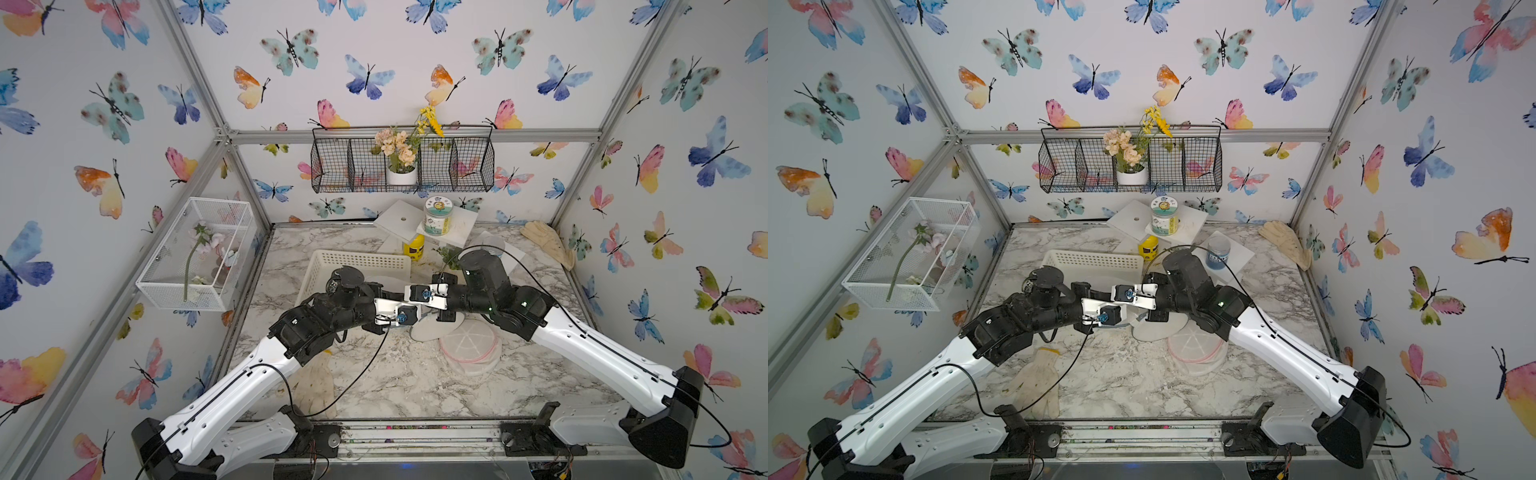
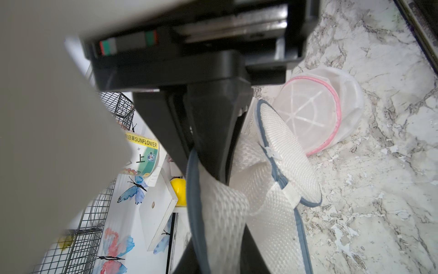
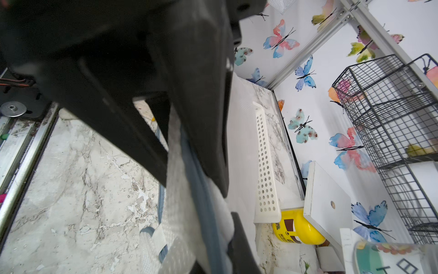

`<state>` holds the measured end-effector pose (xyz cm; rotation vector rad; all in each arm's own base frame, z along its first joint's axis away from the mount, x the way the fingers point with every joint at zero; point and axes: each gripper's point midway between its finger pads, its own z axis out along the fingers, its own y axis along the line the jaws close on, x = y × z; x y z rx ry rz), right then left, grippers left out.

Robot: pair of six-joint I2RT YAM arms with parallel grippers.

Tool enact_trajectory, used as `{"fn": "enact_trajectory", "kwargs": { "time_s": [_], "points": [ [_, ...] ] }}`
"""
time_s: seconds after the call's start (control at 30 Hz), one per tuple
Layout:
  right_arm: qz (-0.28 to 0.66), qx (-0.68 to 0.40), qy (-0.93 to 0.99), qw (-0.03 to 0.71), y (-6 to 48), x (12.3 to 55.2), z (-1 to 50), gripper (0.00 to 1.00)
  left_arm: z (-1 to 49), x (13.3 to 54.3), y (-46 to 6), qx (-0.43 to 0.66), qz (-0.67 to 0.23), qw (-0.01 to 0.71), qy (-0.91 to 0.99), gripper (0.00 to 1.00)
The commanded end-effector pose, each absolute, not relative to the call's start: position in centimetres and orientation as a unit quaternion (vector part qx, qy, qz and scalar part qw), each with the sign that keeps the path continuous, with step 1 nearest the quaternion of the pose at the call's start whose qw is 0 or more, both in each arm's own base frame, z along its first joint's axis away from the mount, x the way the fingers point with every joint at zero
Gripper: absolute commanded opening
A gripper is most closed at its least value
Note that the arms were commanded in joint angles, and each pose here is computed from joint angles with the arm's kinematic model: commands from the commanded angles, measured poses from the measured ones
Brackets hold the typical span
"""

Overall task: Turn the laundry bag inside out
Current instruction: Turn over the laundry bag.

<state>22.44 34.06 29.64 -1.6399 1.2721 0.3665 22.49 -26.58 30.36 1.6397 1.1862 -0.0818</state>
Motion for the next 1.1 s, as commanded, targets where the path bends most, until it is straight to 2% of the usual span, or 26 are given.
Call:
{"fn": "enact_trajectory", "kwargs": {
  "time_s": [0.0,0.1,0.17,0.23,0.4,0.5,0.6,0.7,0.83,1.07],
  "points": [
    [0.179,-0.679,0.491,0.515,34.6,20.8,31.2,0.03,31.0,23.4,-25.9,0.648,-0.05,0.536,0.539,0.12],
    [0.192,-0.663,0.506,0.516,34.5,20.9,31.4,0.03,31.0,23.6,-25.5,0.637,-0.058,0.537,0.55,0.0],
    [0.206,-0.656,0.513,0.514,34.7,20.9,31.5,0.04,31.1,23.8,-25.2,0.625,-0.066,0.538,0.561,0.0],
    [0.217,-0.645,0.522,0.514,34.8,21.0,31.6,0.1,31.3,24.1,-24.9,0.613,-0.072,0.542,0.571,0.0],
    [0.238,-0.577,0.562,0.542,34.6,22.1,33.1,0.55,31.3,24.3,-24.5,0.571,-0.115,0.534,0.613,0.0],
    [0.239,-0.517,0.602,0.56,33.4,23.1,33.7,0.68,31.0,24.4,-24.1,0.538,-0.147,0.522,0.645,0.0],
    [0.24,-0.461,0.636,0.57,31.7,23.4,33.5,0.77,30.8,24.6,-23.7,0.508,-0.169,0.514,0.671,0.0],
    [0.281,-0.421,0.639,0.579,30.9,22.6,33.1,0.79,31.2,24.9,-23.3,0.478,-0.181,0.517,0.687,0.0],
    [0.355,-0.39,0.645,0.553,32.2,21.6,31.4,0.79,32.7,25.2,-23.1,0.445,-0.194,0.528,0.696,0.0],
    [0.349,-0.378,0.632,0.58,33.7,22.5,29.4,0.74,35.1,25.4,-23.1,0.411,-0.214,0.548,0.696,0.0]
  ]
}}
